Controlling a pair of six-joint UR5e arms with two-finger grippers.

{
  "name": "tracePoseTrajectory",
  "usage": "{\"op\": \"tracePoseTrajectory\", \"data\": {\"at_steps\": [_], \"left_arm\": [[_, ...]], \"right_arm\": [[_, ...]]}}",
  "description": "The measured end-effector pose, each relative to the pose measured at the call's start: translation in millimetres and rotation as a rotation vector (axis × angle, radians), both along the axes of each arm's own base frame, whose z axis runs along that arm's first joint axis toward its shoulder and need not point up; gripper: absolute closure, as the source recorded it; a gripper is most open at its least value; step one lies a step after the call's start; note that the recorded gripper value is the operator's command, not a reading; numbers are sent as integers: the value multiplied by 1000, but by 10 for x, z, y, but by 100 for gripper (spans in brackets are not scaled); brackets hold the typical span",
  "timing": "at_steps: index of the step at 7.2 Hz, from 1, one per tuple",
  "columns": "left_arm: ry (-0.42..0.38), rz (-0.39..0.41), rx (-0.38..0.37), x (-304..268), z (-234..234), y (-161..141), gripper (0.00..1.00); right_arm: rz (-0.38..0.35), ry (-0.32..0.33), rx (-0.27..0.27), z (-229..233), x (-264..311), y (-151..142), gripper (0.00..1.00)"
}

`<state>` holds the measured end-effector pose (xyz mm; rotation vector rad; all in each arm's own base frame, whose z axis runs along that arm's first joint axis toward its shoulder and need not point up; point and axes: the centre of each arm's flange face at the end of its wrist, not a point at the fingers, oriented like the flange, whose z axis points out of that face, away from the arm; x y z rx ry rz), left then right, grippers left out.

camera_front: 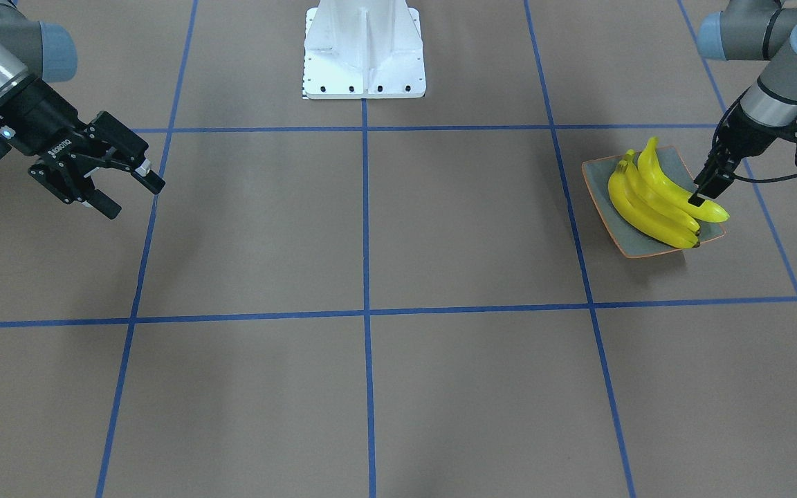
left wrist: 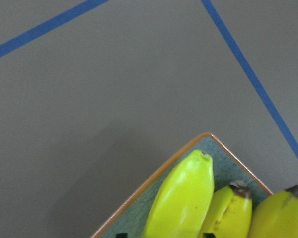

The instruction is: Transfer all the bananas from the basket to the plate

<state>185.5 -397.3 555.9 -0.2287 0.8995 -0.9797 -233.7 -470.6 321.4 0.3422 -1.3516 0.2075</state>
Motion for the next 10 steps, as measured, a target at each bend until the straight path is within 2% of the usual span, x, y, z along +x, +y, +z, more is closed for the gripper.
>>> {"op": "tracePoseTrajectory", "data": {"at_steps": [2,5,6,7,8,10], "left_arm": [[52,9,46,-215,-291,-4,0],[105,64,188,-688,-596,-81,0],[107,82,226,-741,-640,-119,0],[109,87,239,-735,-670,-159,0],[112,89,247,-725,-695,-182,0],[114,89,254,-713,-725,-211,0]], "right_arm": [[21,14,-17,123,138,-10,0],[100,93,-98,800,715,82,0],[129,172,-99,1231,1071,193,0],[138,267,-80,1669,1440,351,0],[147,341,-82,2073,1800,505,0],[153,453,-79,2759,2402,755,0]]}}
